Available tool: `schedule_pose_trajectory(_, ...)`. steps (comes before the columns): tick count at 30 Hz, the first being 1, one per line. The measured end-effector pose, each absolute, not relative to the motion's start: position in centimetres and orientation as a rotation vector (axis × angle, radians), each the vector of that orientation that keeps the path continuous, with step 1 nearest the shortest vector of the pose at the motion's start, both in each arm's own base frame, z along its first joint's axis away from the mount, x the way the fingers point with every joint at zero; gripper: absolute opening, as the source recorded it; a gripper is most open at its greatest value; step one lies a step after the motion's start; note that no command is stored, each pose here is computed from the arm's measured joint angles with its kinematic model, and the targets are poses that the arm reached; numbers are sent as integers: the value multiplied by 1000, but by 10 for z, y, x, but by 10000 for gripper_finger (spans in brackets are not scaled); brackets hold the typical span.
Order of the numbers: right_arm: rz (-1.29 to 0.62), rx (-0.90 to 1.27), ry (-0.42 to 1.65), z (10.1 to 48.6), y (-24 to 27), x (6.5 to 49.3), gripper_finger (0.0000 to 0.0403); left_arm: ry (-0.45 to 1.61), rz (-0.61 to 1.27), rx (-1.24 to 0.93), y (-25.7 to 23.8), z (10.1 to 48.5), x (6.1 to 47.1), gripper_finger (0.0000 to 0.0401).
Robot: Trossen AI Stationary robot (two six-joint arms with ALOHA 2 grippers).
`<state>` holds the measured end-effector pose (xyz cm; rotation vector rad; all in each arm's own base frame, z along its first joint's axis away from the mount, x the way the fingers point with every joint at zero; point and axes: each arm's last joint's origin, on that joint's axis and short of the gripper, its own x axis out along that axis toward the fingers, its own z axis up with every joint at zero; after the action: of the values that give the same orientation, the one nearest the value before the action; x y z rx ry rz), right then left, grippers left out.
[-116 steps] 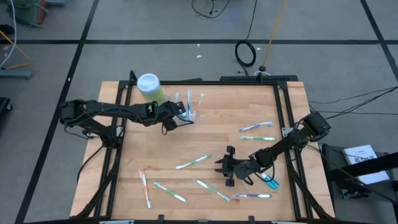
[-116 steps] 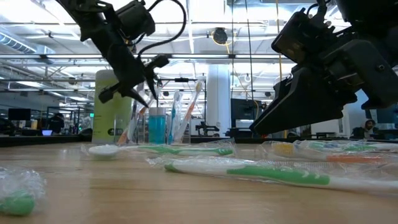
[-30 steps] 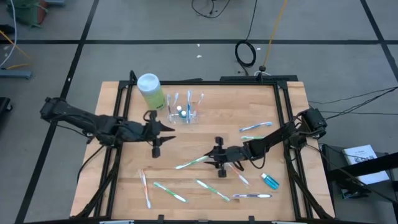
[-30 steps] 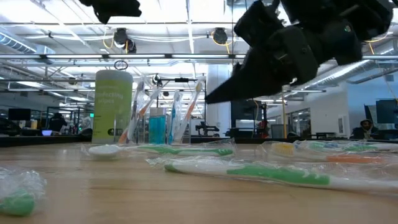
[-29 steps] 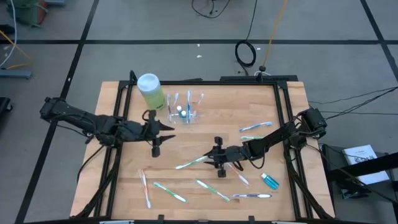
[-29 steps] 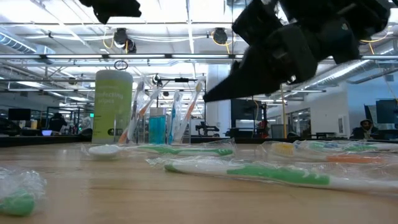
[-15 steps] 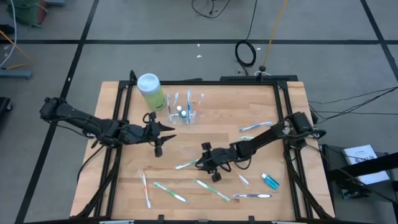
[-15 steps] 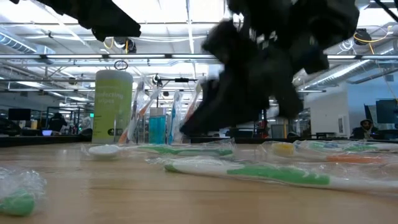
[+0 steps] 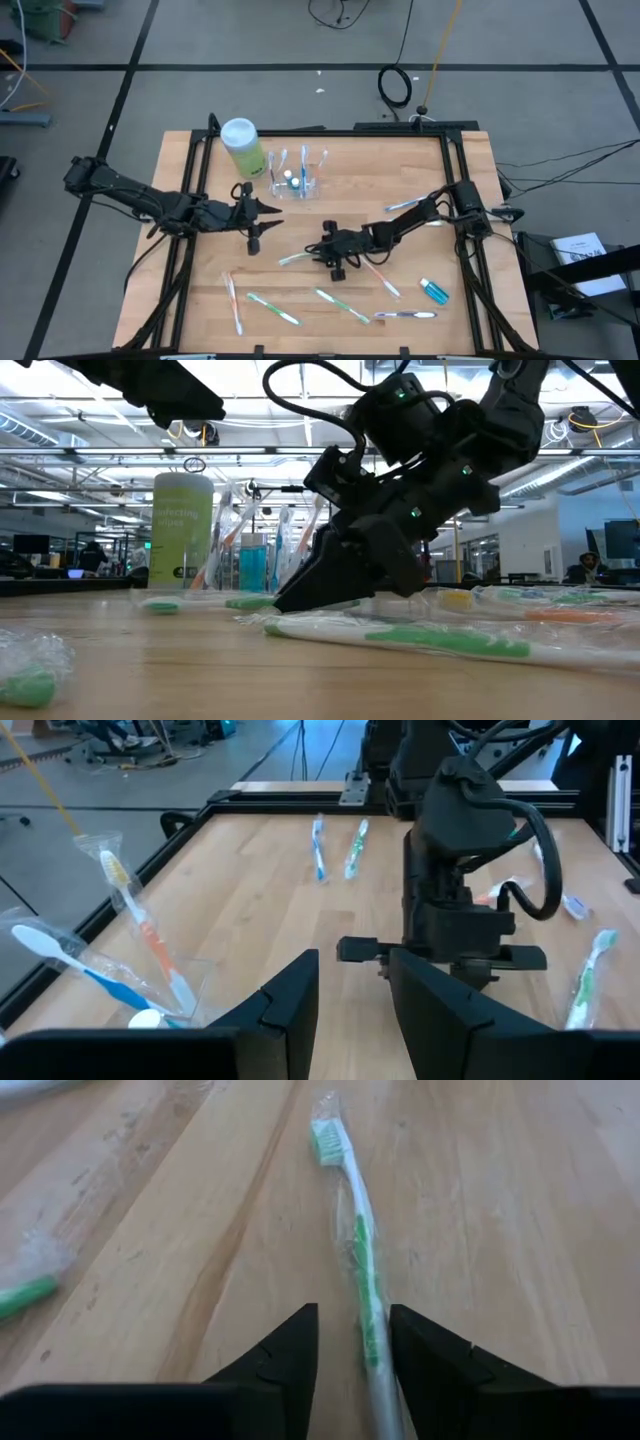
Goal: Pick & Place toothbrushing station
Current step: Put the green toothbrush into the transparent organizer
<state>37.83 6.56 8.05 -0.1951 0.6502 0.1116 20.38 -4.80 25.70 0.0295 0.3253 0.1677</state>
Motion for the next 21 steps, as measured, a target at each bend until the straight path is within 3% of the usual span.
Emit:
schedule_pose_trajectory(9,104,-157,619,86,68,379,19,329,170,18,-48,257,204,131)
schedule_pose_trajectory(14,46,-156,637,110,64,373,26,329,170,20,-48,257,204,131)
schedule_pose_trajectory(21,-14,-257,590,175,59,354,19,334,162,70,-48,257,204,131)
